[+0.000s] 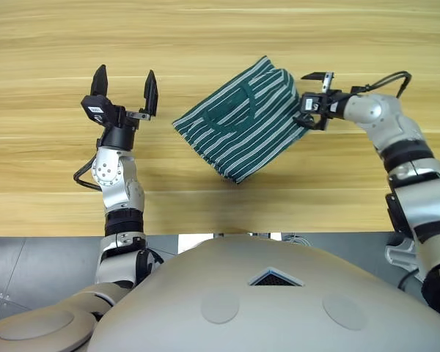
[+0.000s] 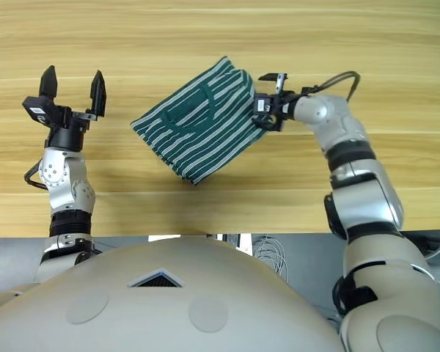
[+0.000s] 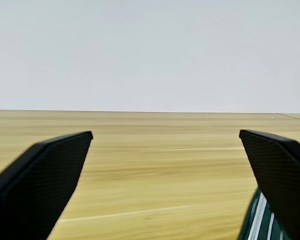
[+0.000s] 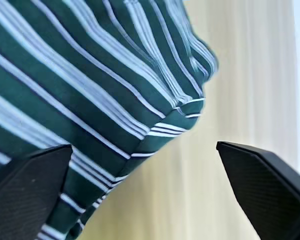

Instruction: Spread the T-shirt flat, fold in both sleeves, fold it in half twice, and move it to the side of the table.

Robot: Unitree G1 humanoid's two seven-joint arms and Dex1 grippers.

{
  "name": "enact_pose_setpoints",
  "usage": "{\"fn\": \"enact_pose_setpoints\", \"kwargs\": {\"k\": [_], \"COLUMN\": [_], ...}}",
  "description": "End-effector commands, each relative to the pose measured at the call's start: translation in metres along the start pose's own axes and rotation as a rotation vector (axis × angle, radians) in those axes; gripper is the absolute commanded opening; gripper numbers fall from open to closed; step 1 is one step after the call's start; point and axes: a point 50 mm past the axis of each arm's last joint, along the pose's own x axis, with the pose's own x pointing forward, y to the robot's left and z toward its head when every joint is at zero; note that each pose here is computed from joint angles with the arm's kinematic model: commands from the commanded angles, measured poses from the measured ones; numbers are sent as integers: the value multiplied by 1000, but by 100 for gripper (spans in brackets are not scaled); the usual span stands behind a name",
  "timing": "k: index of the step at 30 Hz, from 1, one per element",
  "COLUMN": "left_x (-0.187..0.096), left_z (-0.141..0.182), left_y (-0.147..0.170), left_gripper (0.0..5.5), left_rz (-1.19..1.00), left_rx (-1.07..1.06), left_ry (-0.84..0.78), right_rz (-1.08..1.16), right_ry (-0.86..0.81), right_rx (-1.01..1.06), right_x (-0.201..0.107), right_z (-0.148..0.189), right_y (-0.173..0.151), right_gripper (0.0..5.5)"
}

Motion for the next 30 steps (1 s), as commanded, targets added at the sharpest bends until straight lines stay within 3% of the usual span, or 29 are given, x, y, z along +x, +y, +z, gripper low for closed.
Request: {"fn": "enact_pose_setpoints", "kwargs": {"k": [1,7,11,14,17,20,26,30], "left_x": [3,2,1,1,3,4,8,9], "left_z": [0,-2,-2,-3,-3,-2,-1,-1], "left_y": [-7,-12,-11,-10,-10,-7,-3,1], "left_gripper": [538,538,538,538,538,538,538,538], "left_rz": [-17,-21,-17,-11,-9,-4,-6,5], "left_rx": [-15,-34,-39,-40,-40,-37,-25,-13], "left_ry": [-3,-4,-4,-6,-7,-8,-12,-11], "right_rz": [-54,-95,-296,-470,-514,-401,-7,178], "right_ry": [56,49,45,-79,-215,-303,-518,-599], "right_rx": [-73,-87,-162,-136,-109,-73,232,395], "right_x": [24,53,56,48,44,53,70,71], "right_z": [18,53,70,85,94,105,150,171], "right_y": [-8,4,-20,-45,-44,-17,54,71], "right_gripper": [540,540,540,540,540,540,540,540]}}
